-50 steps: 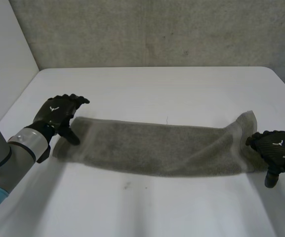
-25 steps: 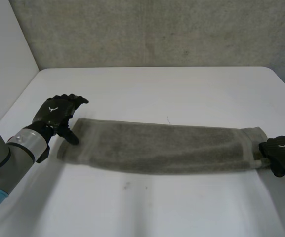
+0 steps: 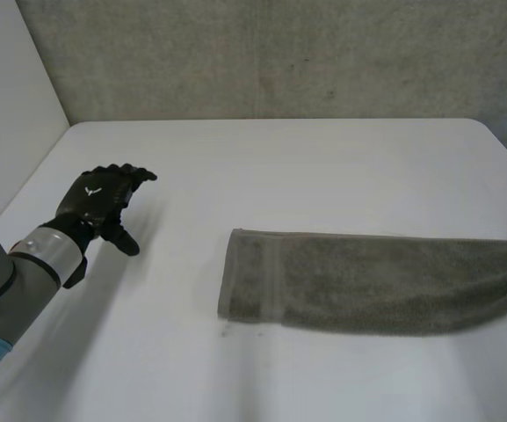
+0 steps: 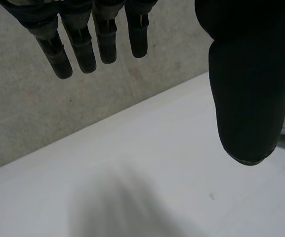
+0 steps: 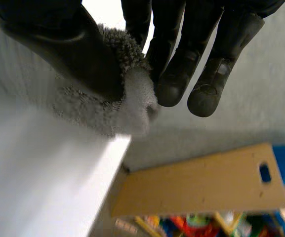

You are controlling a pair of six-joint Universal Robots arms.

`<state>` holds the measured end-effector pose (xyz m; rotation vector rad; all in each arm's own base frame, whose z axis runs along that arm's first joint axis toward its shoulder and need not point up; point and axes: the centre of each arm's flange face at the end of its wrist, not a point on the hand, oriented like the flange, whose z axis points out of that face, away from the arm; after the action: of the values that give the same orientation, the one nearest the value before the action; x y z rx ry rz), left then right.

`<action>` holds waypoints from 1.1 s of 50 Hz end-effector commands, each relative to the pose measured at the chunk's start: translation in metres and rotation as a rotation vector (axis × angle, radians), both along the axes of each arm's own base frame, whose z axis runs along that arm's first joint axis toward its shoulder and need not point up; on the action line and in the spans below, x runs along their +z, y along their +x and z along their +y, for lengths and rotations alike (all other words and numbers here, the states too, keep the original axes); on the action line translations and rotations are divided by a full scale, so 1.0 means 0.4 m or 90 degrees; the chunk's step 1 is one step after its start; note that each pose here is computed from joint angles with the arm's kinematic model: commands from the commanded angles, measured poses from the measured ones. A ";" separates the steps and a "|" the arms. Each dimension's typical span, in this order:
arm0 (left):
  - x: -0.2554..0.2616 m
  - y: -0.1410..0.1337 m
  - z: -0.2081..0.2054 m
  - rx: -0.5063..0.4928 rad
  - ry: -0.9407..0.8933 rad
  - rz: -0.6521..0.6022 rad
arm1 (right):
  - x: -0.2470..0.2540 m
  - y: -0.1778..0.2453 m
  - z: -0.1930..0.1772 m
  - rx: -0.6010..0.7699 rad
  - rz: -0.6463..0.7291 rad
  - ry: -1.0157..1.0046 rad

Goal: Fold the towel.

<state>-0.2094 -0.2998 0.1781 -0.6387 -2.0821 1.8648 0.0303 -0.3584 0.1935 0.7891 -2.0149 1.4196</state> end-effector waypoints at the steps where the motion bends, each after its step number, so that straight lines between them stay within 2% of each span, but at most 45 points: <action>1: 0.042 -0.005 0.010 -0.003 -0.027 0.008 | 0.098 0.355 0.047 0.182 -0.060 -0.043; 2: 0.042 -0.005 0.011 -0.003 -0.027 0.008 | 0.098 0.355 0.047 0.183 -0.060 -0.043; 3: 0.048 -0.006 0.014 -0.004 -0.029 0.012 | 0.099 0.441 0.079 0.232 -0.062 -0.046; 4: 0.048 -0.006 0.014 -0.004 -0.029 0.012 | 0.099 0.442 0.079 0.232 -0.062 -0.046; 6: 0.061 -0.008 0.019 -0.005 -0.035 0.021 | 0.084 0.603 0.169 0.334 -0.060 -0.038; 7: 0.061 -0.008 0.019 -0.005 -0.035 0.021 | 0.084 0.603 0.170 0.334 -0.060 -0.038; 9: 0.066 -0.008 0.022 -0.004 -0.033 0.031 | 0.055 0.709 0.260 0.412 -0.057 -0.021; 12: 0.065 -0.008 0.023 -0.004 -0.031 0.034 | 0.031 0.745 0.297 0.444 -0.056 -0.005; 17: 0.060 -0.013 0.031 -0.008 -0.025 0.035 | -0.066 0.842 0.426 0.545 -0.035 0.056; 24: 0.063 -0.031 0.042 -0.024 -0.028 0.036 | -0.114 0.872 0.469 0.578 -0.025 0.084; 40: 0.085 -0.113 0.071 -0.088 -0.054 0.045 | -0.122 0.894 0.519 0.637 -0.044 0.090; 47: 0.082 -0.136 0.082 -0.101 -0.050 0.049 | -0.104 0.879 0.511 0.618 -0.061 0.085; 50: 0.088 -0.148 0.088 -0.099 -0.053 0.055 | -0.030 0.860 0.518 0.612 -0.110 0.046; 52: 0.094 -0.154 0.089 -0.098 -0.057 0.061 | 0.017 0.801 0.469 0.551 -0.162 0.026; 53: 0.094 -0.154 0.089 -0.098 -0.057 0.061 | 0.017 0.800 0.468 0.551 -0.162 0.026; 55: 0.106 -0.163 0.089 -0.094 -0.060 0.080 | 0.034 0.714 0.406 0.462 -0.185 0.028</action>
<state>-0.2679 -0.2654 0.2131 -0.7073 -1.8524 1.8646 0.3694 -0.1598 0.1771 1.8541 -1.9005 1.9190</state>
